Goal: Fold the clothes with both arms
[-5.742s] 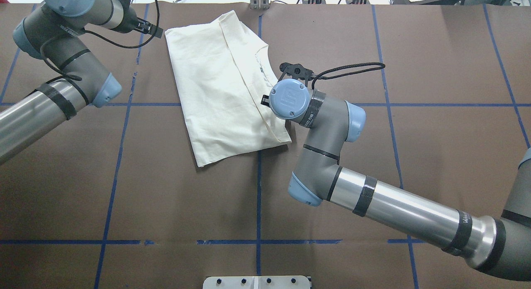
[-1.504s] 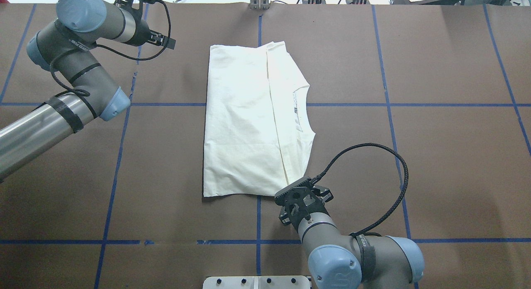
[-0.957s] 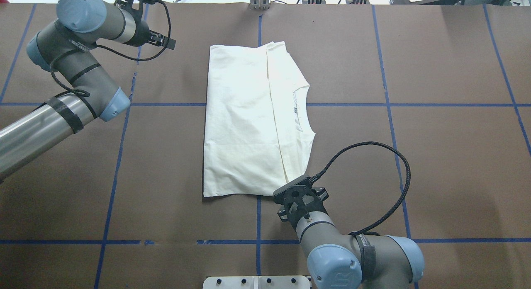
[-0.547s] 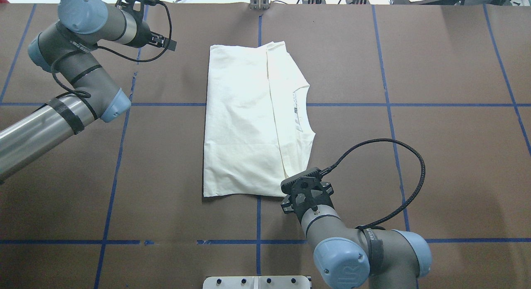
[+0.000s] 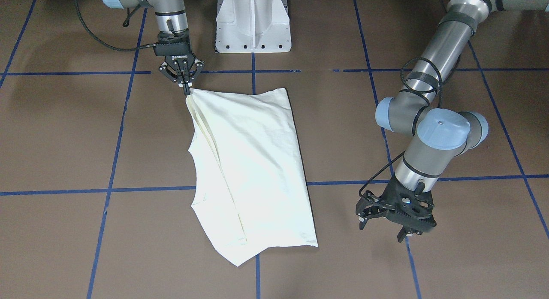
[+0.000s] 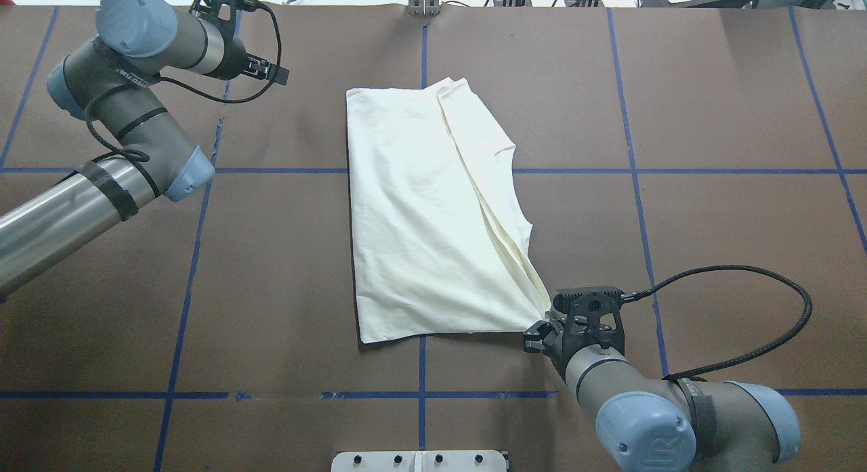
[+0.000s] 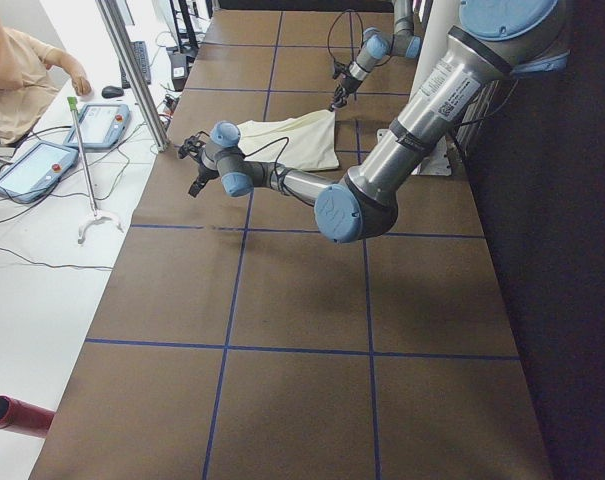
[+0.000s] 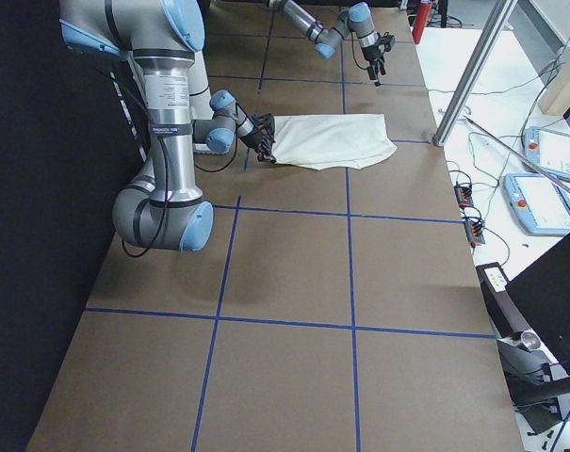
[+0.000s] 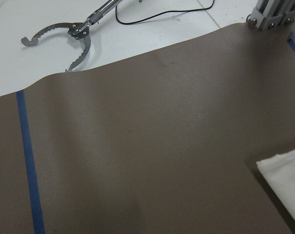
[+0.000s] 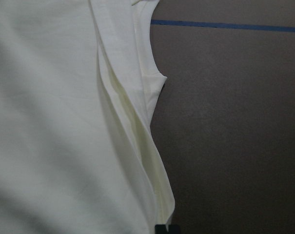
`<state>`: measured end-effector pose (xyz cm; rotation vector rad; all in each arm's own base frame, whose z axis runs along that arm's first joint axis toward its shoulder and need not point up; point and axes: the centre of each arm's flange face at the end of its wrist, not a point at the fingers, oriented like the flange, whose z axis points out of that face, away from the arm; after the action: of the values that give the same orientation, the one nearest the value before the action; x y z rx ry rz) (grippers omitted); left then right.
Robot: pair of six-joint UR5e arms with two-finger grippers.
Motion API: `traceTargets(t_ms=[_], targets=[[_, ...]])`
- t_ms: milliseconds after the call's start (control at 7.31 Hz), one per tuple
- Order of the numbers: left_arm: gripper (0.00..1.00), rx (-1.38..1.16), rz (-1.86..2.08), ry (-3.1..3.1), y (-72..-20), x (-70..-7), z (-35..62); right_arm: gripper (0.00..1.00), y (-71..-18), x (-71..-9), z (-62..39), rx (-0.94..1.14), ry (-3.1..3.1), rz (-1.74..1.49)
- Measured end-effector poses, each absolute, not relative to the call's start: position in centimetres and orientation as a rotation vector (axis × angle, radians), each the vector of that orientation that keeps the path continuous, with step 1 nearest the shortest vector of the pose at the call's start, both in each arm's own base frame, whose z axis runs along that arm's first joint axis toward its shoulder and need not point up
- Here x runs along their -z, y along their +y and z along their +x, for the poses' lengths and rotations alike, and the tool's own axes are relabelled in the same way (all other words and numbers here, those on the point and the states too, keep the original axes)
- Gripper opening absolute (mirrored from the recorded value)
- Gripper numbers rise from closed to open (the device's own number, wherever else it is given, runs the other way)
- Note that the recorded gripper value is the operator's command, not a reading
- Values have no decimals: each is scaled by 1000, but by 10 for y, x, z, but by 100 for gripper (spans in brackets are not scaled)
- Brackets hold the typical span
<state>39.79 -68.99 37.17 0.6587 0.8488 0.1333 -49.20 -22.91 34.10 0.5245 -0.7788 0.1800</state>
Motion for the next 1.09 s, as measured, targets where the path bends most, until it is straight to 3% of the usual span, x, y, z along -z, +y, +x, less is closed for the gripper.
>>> traceTargets(t_ms=[547,1094], targets=[[100,-135,660,850,-689,-371,399,100,-241,-333,-488,-239,-814,473],[100,-135,658,852,-689,-370,399,100,-358,-290,-506,-52,-716,480]])
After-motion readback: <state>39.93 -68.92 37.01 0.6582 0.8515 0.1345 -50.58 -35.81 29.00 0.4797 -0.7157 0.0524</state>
